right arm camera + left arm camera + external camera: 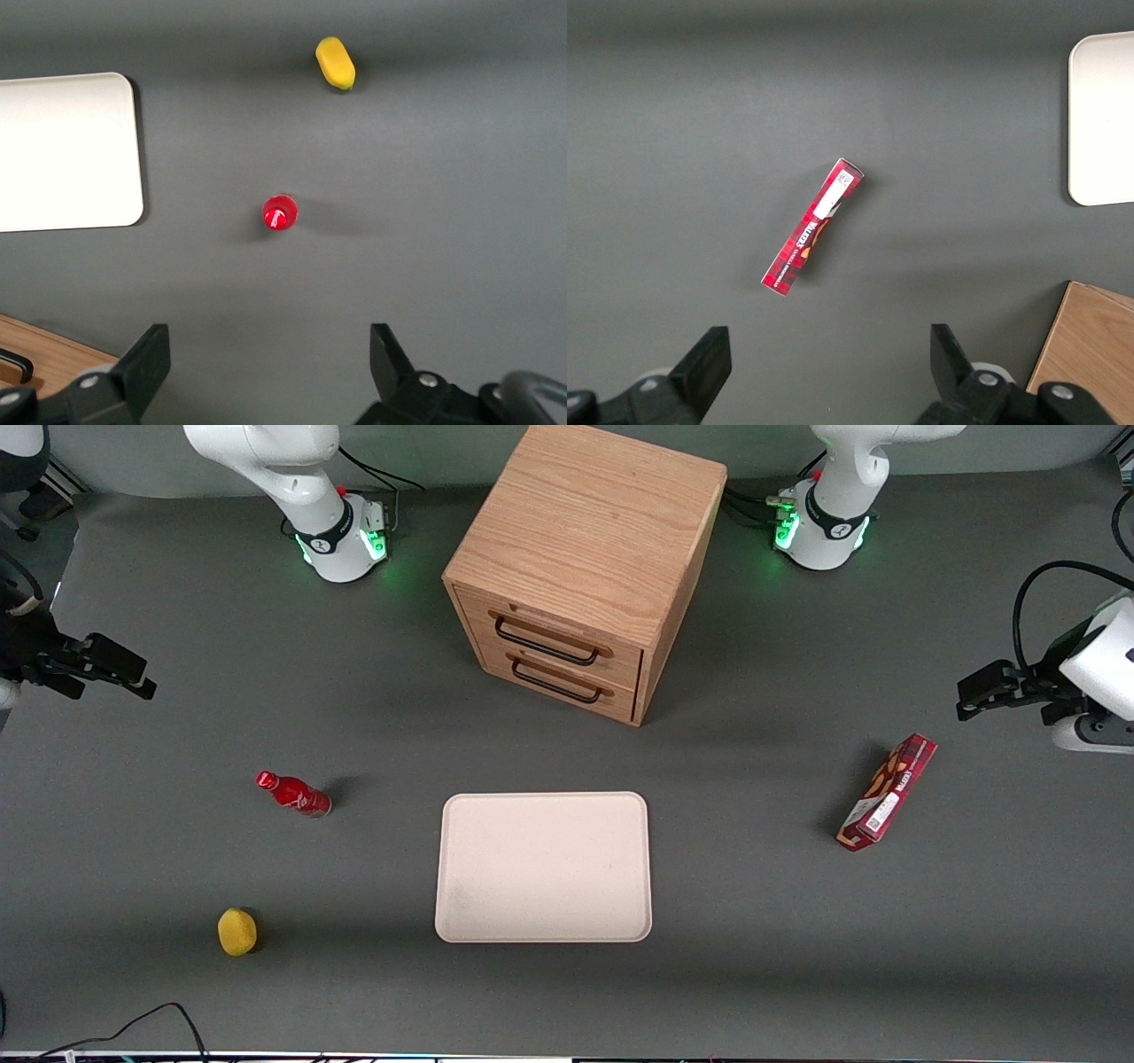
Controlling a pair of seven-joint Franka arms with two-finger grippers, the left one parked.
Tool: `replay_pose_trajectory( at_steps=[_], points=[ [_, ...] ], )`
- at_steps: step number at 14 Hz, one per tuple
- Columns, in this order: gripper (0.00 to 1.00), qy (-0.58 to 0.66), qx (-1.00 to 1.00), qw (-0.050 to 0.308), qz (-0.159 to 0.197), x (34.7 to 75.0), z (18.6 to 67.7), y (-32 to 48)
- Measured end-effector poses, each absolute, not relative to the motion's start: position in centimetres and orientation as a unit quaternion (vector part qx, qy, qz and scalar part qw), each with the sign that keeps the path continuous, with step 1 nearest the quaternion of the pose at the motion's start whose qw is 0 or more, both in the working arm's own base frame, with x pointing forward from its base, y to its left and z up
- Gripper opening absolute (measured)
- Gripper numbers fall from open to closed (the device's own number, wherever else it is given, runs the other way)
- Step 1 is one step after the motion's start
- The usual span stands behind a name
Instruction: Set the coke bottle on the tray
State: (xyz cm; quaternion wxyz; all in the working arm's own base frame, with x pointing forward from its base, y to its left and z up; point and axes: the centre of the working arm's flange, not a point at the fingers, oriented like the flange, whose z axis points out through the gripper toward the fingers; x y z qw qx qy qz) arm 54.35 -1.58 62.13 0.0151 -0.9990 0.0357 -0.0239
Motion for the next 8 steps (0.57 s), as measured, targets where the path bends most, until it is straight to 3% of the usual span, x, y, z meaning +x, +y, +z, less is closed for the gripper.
replay_pose_trajectory(
  at_steps=[8],
  points=[
    [1.00,0.040,-0.999,0.015,-0.012,54.09,61.90,-1.86]
  ],
)
